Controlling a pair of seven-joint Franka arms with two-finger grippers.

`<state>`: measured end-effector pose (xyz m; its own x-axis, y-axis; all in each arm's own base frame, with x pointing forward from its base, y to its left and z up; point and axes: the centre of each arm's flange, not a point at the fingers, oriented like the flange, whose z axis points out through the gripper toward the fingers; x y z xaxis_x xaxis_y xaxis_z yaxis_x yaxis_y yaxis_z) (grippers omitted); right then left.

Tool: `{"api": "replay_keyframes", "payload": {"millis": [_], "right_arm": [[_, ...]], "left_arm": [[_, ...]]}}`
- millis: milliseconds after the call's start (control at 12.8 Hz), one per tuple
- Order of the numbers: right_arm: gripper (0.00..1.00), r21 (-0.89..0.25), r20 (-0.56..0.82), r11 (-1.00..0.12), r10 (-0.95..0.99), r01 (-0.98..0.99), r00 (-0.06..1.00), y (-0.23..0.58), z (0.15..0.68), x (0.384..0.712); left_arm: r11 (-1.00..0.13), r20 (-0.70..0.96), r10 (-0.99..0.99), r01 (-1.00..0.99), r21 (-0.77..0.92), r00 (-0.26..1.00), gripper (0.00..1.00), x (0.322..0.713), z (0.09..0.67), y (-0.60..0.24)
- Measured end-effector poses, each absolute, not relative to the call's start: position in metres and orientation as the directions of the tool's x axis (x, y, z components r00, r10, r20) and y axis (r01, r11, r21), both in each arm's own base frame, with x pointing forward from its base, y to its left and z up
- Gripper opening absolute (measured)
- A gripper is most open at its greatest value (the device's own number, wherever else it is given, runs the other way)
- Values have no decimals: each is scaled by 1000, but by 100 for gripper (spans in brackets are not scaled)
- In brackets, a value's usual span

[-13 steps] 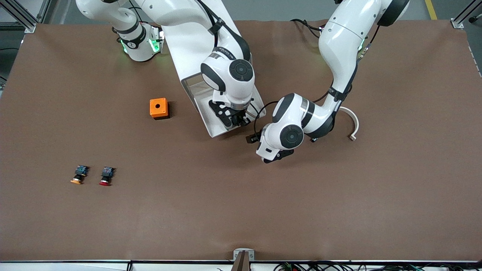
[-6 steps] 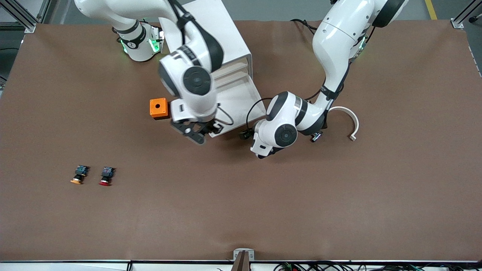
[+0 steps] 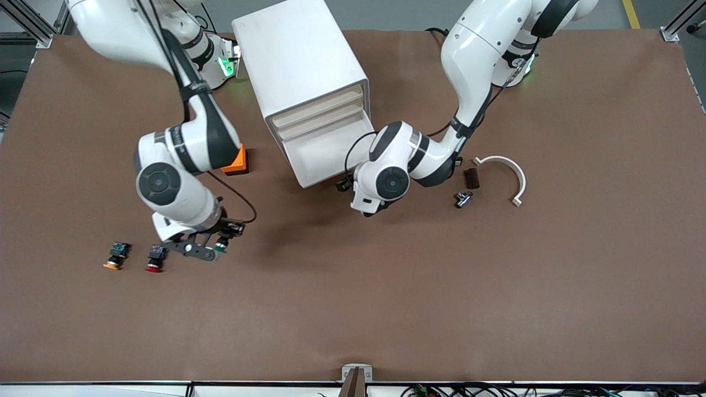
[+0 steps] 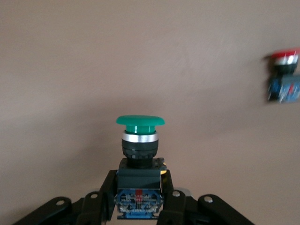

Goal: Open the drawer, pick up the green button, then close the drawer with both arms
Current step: 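Lift the green button with the right gripper while the left gripper closes the drawer, then set the green button beside the red button while the left gripper withdraws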

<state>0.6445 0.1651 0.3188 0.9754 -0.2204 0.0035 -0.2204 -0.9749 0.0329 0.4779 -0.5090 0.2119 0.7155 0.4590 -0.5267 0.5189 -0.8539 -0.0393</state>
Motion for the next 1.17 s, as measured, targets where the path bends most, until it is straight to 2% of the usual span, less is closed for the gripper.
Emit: {"api": "replay_keyframes", "payload": {"millis": [234,779,1013,1169], "right_arm": [[41,20,29,-986,-163,-163,986,103,285,658],[41,9,54,-986,-167,-167,985,77,220,667],[41,12,51,-987,-161,-161,986,58,216,668],[41,13,48,-988,-156,-157,987,49,214,669]], "left_arm": [[-847,-553,468,529,-58,689,100,456,213,-529],[-814,-565,537,561,-152,626,100,399,205,-572],[-774,-549,591,607,-181,591,100,404,206,-570],[-723,-512,644,671,-163,568,100,438,214,-553]]}}
